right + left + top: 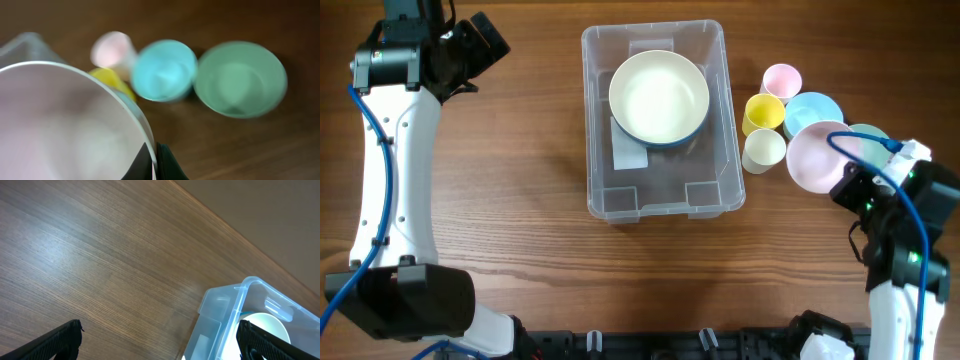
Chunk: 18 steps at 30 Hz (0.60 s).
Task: Pack container
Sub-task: 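Carry the pink bowl left into the bin and release it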
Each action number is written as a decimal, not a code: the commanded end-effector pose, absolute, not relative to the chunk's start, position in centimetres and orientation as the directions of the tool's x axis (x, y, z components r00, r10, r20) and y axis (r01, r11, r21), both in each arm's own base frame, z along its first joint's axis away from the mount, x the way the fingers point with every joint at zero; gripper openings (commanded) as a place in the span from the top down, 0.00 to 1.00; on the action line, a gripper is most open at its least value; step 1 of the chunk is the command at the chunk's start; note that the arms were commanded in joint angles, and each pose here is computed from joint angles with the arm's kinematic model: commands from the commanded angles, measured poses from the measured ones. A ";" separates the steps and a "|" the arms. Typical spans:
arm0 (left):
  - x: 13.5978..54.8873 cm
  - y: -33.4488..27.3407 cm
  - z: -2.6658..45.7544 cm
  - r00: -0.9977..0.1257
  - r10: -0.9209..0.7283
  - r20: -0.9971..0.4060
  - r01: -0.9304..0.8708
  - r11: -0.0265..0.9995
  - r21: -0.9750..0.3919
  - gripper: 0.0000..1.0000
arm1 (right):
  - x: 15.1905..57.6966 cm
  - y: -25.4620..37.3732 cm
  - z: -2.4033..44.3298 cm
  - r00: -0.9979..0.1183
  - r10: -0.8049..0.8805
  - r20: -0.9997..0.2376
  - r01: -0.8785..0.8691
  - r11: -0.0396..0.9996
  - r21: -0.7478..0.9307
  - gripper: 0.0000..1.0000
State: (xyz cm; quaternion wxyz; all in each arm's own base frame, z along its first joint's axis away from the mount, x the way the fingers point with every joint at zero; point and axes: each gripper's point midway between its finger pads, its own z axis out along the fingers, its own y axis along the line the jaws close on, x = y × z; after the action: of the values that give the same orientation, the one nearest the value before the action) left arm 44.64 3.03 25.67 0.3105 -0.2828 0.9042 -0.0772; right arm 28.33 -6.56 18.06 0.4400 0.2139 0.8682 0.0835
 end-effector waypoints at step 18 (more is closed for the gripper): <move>44.4 3.0 27.1 -0.626 -0.569 -0.533 -0.457 0.822 -0.341 0.00 | 32.4 11.3 24.0 -0.465 0.006 -0.885 -0.387 0.898 0.209 0.96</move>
State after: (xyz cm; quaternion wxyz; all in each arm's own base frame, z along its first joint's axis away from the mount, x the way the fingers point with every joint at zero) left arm 44.63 3.04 25.67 0.3105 -0.2829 0.9042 -0.0770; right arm 31.44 8.67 24.25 0.5069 -0.0682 0.8364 0.1971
